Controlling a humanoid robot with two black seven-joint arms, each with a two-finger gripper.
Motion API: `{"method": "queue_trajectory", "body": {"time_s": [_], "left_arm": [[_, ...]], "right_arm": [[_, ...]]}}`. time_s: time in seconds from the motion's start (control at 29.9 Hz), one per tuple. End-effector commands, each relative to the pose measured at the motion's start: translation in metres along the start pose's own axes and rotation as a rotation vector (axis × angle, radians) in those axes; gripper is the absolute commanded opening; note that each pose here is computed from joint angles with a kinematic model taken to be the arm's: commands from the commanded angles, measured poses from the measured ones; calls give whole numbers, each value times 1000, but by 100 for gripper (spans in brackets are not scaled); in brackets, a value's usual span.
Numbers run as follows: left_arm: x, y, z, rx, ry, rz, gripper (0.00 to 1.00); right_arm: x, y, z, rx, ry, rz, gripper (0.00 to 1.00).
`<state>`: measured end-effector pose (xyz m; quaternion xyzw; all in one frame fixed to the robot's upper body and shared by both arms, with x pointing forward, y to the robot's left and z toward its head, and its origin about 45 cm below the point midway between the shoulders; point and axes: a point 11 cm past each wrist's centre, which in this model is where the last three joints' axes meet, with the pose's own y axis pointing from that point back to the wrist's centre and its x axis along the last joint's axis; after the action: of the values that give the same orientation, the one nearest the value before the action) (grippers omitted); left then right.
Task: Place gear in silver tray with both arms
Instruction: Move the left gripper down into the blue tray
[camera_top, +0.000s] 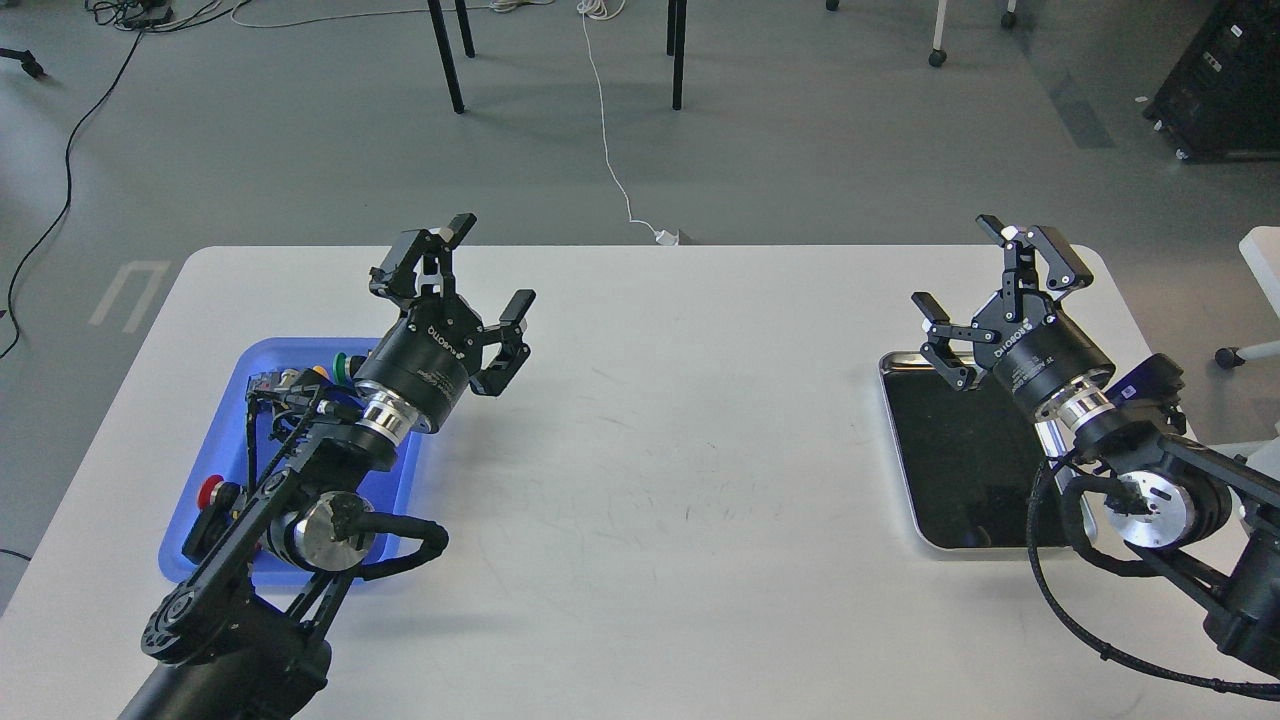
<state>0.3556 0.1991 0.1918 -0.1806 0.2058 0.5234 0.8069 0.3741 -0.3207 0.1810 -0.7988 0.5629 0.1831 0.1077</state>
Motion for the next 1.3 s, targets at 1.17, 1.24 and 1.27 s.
{"method": "queue_trajectory", "body": {"time_s": [1.17, 1.24, 1.27], "left_arm": [[26, 43, 96, 82, -776, -359, 98], [29, 46, 117, 77, -964, -414, 98], [32, 50, 125, 95, -1068, -446, 98]], "right_arm": [[-2, -2, -1, 2, 5, -5, 99], [-2, -2, -1, 2, 5, -7, 99], [-2, -2, -1, 2, 4, -6, 99]]}}
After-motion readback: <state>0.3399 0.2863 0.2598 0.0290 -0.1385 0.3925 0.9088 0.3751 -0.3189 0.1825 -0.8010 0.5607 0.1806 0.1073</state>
